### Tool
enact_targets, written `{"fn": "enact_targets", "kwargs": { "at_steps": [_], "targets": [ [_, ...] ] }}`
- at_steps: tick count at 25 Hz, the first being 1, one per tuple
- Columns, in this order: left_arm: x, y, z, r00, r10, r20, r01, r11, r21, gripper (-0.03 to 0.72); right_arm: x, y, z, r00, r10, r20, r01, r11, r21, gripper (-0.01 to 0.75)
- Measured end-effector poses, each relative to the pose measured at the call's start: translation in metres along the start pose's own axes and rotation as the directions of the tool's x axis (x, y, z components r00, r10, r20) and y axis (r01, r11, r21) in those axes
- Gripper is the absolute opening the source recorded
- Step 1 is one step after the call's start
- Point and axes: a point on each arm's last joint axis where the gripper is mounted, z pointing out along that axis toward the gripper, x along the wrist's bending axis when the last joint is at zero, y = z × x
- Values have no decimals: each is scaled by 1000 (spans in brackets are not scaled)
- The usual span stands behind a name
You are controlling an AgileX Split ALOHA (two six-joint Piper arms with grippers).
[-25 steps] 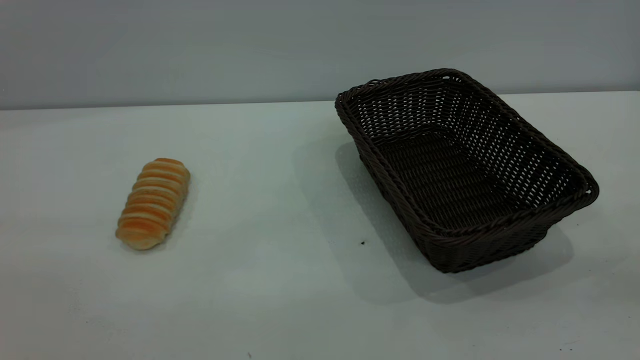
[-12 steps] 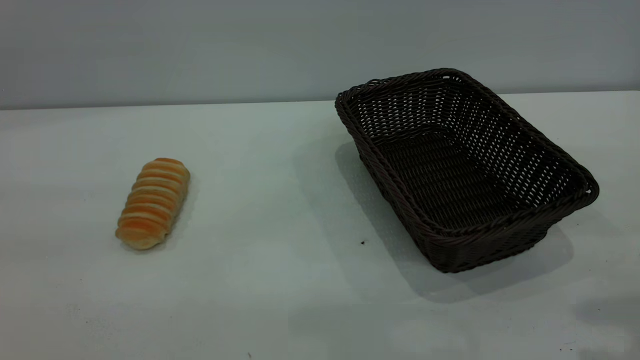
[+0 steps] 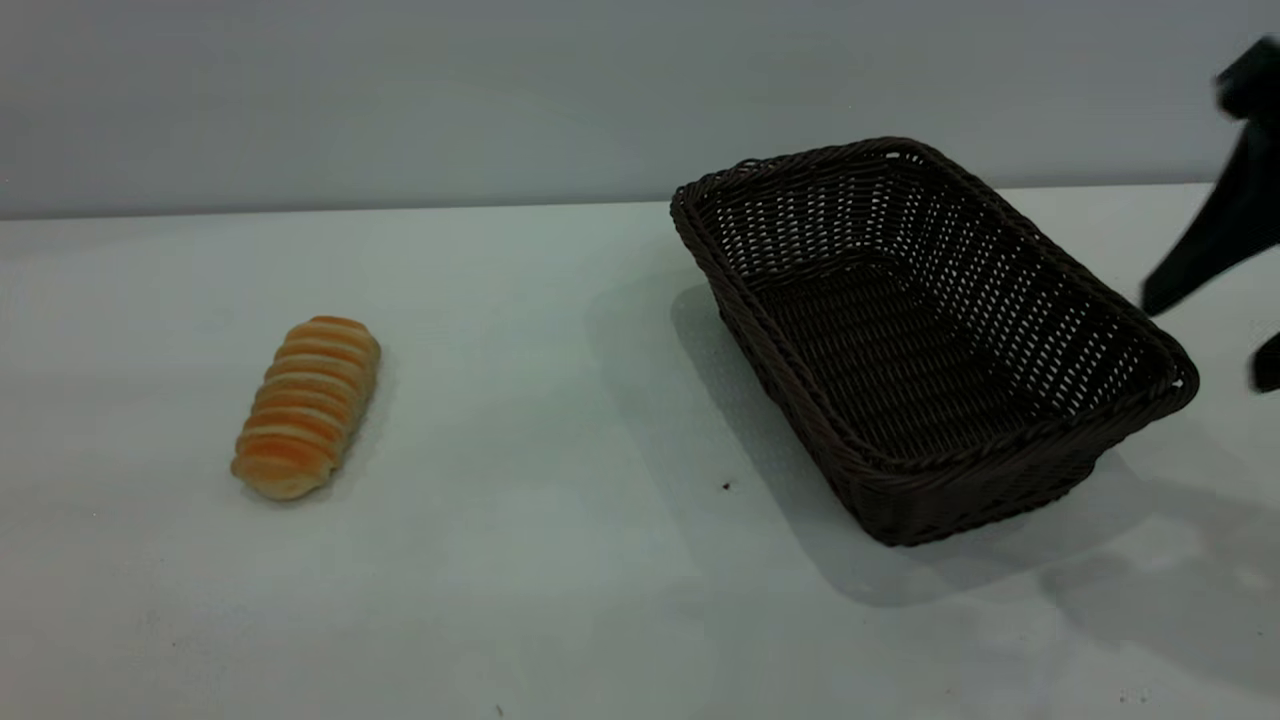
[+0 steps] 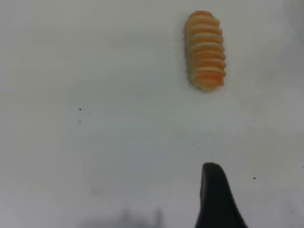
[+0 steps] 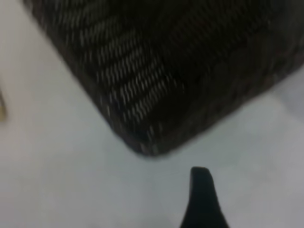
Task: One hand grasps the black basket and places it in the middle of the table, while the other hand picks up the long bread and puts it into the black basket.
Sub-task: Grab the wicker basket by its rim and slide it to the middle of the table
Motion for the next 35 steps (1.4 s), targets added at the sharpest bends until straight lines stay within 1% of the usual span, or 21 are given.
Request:
{"fn": "enact_targets", "kwargs": {
  "at_steps": [3,13,15,18,21,23,25,26,28,29,32,33,35],
  "targets": [
    [0,0,0,1000,0,0,0,1000,1,468,-6,6,17,995,98,2,-98,995,-12,562],
    [0,0,0,1000,0,-1,0,1000,-1,468,-25,14,53,962,269,43,-268,963,-29,562],
    [0,0,0,1000,0,-1,0,1000,-4,468,-28,16,60,956,289,49,-287,957,-50,562],
    [0,1,0,1000,0,-1,0,1000,-11,468,-32,19,74,935,349,61,-343,935,-94,562],
    [0,1,0,1000,0,-1,-1,1000,-13,468,-37,21,95,915,393,93,-381,916,-128,560],
    [0,1,0,1000,0,-1,-1,1000,-13,468,-39,23,112,913,392,114,-379,918,-120,539],
    [0,1,0,1000,0,-1,-1,1000,-13,468,-41,23,129,916,379,133,-369,925,-91,472],
    [0,1,0,1000,0,-1,-1,1000,-13,468,-41,24,133,921,367,132,-360,930,-77,425],
    [0,1,0,1000,0,-1,-1,1000,-13,468,-36,28,135,930,349,113,-344,937,-62,266],
    [0,1,0,1000,0,-1,-1,1000,-13,468,-35,28,136,931,349,108,-345,937,-59,253],
    [0,1,0,1000,1,-2,-1,1000,-13,468,-32,29,133,945,312,94,-309,950,-47,255],
    [0,1,0,1000,1,-2,-1,1000,-13,468,-30,29,132,953,291,88,-289,956,-43,255],
    [0,1,0,1000,1,-2,-1,1000,-12,468,-24,29,124,975,212,72,-210,977,-33,256]
  ]
}}
